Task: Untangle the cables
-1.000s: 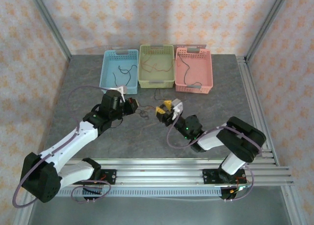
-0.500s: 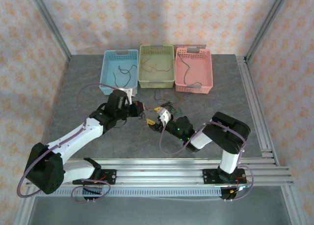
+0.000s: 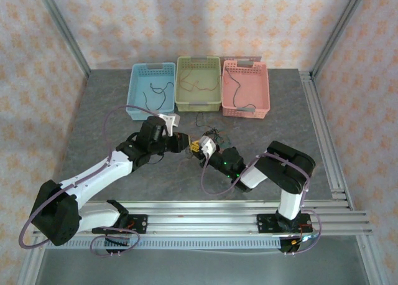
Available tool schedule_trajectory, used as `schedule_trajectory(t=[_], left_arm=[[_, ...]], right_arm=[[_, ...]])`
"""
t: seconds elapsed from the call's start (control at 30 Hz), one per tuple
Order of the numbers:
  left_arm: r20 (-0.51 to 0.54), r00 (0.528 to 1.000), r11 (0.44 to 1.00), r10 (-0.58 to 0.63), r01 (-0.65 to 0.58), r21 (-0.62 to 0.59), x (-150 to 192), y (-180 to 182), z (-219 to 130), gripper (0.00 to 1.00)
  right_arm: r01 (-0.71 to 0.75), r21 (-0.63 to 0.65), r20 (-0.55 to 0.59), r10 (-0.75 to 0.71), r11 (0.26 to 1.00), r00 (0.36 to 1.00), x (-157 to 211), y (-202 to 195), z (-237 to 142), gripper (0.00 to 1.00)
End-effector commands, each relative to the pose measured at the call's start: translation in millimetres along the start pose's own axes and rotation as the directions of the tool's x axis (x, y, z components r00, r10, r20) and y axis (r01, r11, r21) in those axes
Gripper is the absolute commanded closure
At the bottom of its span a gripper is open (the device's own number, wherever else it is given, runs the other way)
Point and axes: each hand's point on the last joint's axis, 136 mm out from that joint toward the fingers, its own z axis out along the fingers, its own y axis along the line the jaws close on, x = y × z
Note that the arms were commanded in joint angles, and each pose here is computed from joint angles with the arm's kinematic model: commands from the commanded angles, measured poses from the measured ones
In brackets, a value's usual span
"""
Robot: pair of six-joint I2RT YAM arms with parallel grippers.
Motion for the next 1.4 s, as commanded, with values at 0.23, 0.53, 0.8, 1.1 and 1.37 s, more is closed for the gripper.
schedule_trajectory(t=[0.23,0.53,0.8,1.1,1.37], left_arm=[[0.0,1.0,0.97,-0.031,0.03,-0.241,0,41,1,0.29],[-0.03,0.999,0.958,-0.037,0.027,-0.285,2,49,9,0.28],[-0.108,0.993,0.977,-0.041,0.018,-0.213,5,34,42,0.39],[-0.162,0.986,0.996,-0.044,0.03,-0.088,-2,7,82,0.44],[-0.2,0.978,0.997,-0.062,0.05,-0.062,-3,4,111,0.5]], right_arm=[[-0.192,0.22,0.029,0.19,0.957,0.981,5,-63,-6,0.97],[-0.368,0.306,0.063,0.367,0.878,0.928,24,-99,-12,0.99],[-0.445,0.309,0.089,0.44,0.841,0.894,26,-109,-15,0.99],[-0.473,0.265,0.094,0.466,0.84,0.88,21,-106,-14,0.99],[-0.512,0.215,0.102,0.502,0.832,0.859,15,-104,-12,0.98]])
